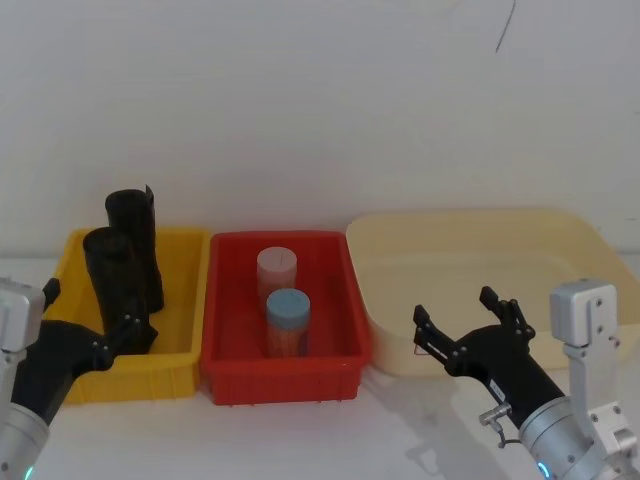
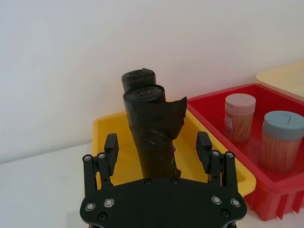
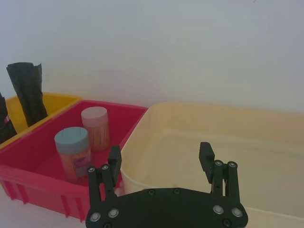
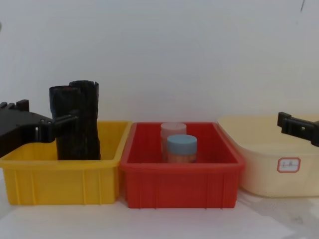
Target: Pick up the garbage bag with the one hand and transfer it to the other hand.
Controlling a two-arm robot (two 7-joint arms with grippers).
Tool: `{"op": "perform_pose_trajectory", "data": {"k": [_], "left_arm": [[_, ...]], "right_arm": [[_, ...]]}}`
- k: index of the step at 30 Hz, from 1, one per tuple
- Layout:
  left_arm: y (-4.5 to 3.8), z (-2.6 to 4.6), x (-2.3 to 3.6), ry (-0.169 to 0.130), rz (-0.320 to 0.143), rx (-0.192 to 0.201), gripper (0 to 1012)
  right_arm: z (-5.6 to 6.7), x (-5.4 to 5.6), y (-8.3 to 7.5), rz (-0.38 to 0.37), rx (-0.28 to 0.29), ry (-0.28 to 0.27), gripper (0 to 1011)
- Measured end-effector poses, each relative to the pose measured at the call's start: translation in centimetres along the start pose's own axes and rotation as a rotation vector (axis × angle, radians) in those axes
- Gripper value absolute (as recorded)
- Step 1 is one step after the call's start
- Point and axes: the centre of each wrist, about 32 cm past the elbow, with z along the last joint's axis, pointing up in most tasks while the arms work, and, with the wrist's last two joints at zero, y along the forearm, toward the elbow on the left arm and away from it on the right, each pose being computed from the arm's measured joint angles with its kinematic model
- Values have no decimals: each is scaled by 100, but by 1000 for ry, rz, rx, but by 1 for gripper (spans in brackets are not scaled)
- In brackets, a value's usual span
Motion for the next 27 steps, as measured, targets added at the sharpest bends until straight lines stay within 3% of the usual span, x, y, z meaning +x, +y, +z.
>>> {"op": "perform_pose_trajectory", "data": {"k": [27], "left_arm": [[-401,-117,241,44,-65,-13,1001]], "right_arm": [[0,0,0,0,0,0,1000]]}}
